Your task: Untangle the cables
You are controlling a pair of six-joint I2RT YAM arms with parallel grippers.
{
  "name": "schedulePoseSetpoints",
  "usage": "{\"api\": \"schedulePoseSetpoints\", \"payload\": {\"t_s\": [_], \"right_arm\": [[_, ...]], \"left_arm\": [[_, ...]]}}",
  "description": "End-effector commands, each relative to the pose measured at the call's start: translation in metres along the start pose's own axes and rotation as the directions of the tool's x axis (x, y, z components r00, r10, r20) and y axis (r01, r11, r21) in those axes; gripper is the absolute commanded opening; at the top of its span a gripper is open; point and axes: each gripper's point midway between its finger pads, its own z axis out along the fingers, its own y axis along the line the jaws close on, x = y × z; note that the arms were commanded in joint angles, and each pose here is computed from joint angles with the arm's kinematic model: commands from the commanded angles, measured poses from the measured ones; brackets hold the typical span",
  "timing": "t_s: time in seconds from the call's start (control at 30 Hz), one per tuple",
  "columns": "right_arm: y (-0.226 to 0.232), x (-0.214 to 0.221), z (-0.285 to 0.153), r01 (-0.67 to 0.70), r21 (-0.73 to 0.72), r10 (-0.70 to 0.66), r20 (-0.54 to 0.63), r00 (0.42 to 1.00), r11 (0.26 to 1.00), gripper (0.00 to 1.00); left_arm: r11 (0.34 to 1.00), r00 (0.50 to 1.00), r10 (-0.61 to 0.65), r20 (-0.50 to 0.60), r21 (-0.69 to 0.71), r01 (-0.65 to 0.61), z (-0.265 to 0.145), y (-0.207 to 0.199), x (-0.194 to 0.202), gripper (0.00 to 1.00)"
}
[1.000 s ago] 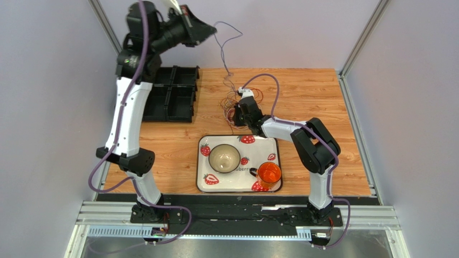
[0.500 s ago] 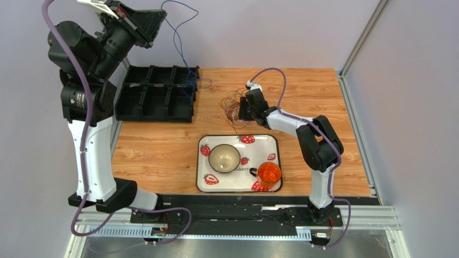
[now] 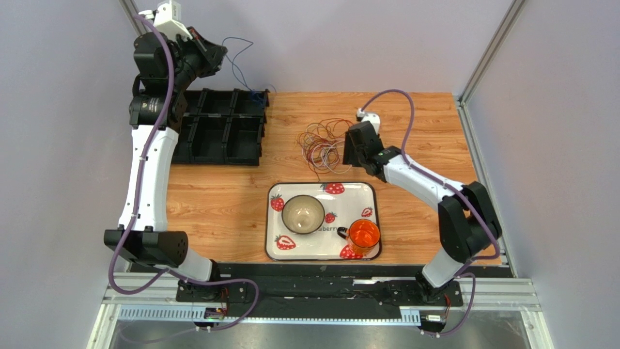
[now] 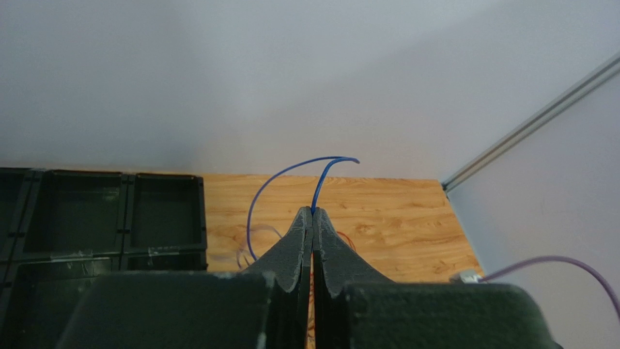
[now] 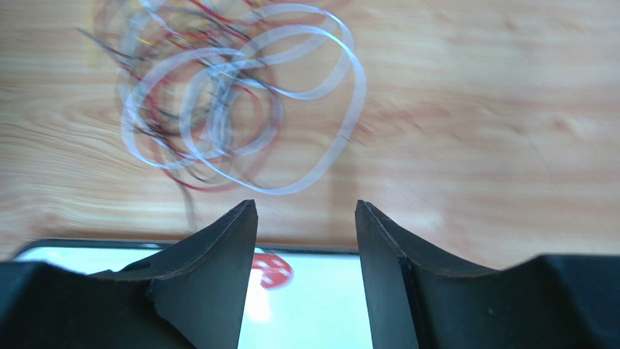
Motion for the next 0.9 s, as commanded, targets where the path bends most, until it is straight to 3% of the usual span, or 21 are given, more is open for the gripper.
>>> {"api": "schedulePoseSetpoints", "payload": {"t_s": [0.0,0.1,0.37,0.53,0.73,0.87], "right_arm": [[-0.053,0.038,-0.015,-0.035,0.197,0.043,-0.033,0.999,0.980,0.56],[-0.067,0.054,-0.023,-0.040,0.232,0.052,-0.043,0.998,0.972,0.54],[-0.073,0.064,-0.017,-0.041,0.266,0.059,-0.058,0.997,0.963,0.50],[-0.066,0.070,-0.009,-0.007,0.238,0.032,-0.102,0.994,0.971,0.49],[-0.064,0.071,-0.009,-0.009,0.220,0.031,-0.098,0.995,0.976,0.44],[-0.061,0.073,-0.008,-0.004,0.196,0.026,-0.110,0.994,0.981,0.42]], "left_arm": [[0.999,0.985,0.014,0.172,0.042,-0.021,-0.001,-0.003,-0.040,0.00],[1.000,0.979,-0.005,0.206,0.031,-0.002,0.008,0.006,-0.047,0.00],[0.992,0.948,-0.043,0.315,-0.102,0.078,0.042,0.082,-0.074,0.00],[0.983,0.946,-0.095,0.309,-0.121,0.138,0.069,0.135,-0.074,0.00],[0.969,0.937,0.021,0.350,-0.237,0.067,0.079,0.171,-0.095,0.00],[0.911,0.912,0.139,0.385,-0.410,0.034,0.073,0.203,-0.111,0.00]]}}
